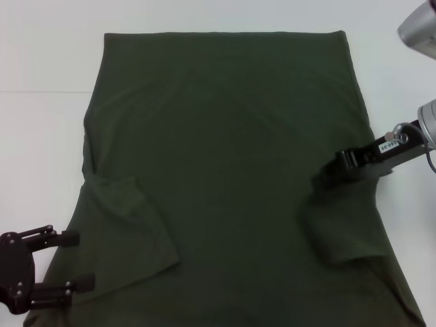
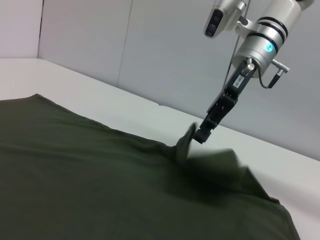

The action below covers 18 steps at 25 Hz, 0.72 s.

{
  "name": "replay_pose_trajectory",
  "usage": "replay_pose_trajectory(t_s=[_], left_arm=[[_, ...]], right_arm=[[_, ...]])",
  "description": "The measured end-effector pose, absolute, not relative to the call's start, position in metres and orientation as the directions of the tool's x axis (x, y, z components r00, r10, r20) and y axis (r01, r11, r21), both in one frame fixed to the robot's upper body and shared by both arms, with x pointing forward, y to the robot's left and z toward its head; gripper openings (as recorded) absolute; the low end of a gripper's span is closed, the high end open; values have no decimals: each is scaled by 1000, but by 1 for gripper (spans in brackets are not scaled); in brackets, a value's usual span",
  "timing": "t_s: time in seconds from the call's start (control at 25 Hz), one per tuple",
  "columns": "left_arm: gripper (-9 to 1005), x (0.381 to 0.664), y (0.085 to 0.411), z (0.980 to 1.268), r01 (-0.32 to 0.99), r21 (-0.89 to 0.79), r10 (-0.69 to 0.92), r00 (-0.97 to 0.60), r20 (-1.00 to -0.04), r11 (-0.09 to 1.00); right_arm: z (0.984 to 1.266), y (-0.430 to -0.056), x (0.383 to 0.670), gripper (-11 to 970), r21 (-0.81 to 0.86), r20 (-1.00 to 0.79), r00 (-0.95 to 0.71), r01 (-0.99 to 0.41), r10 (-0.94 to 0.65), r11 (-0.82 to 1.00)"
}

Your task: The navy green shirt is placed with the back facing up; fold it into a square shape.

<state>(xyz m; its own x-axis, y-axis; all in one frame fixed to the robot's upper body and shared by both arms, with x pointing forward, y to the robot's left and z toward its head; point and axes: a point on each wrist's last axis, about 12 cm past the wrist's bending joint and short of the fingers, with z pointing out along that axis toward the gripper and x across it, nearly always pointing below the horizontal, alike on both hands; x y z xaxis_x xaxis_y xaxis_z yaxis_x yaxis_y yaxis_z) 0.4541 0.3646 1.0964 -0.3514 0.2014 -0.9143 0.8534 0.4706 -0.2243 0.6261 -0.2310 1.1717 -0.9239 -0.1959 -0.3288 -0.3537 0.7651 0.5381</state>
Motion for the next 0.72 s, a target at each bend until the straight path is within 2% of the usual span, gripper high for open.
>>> replay_pose_trajectory(t_s=[0.12,0.32,0.36,0.44,0.6,0.72], left_arm=[[861,454,364,1096,853,-226,200,-353,-914,471],[860,454,362,1095,852,-231,194,-355,-915,470],[860,454,362,1094,851,-233,190,-356,-915,470],[860,454,361,1093,844,-252,169,-368,-914,474],[861,455,365,1094,788,-362,83,-459,-885,497],[862,456,368,1096,722,-473,19,-557,-830,505]], right_arm=[[1168,-238,623,56,597,-343,-927,-340,-152,726],[1158,-255,615,291,632,-352,-930,-317,-103,707],[1156,-258,613,372,639,-360,-927,-324,-100,698],[1152,-263,605,535,662,-398,-911,-366,-107,654],[1137,-274,578,697,671,-539,-828,-533,-155,515],[1118,-283,553,796,605,-666,-723,-667,-182,435]])
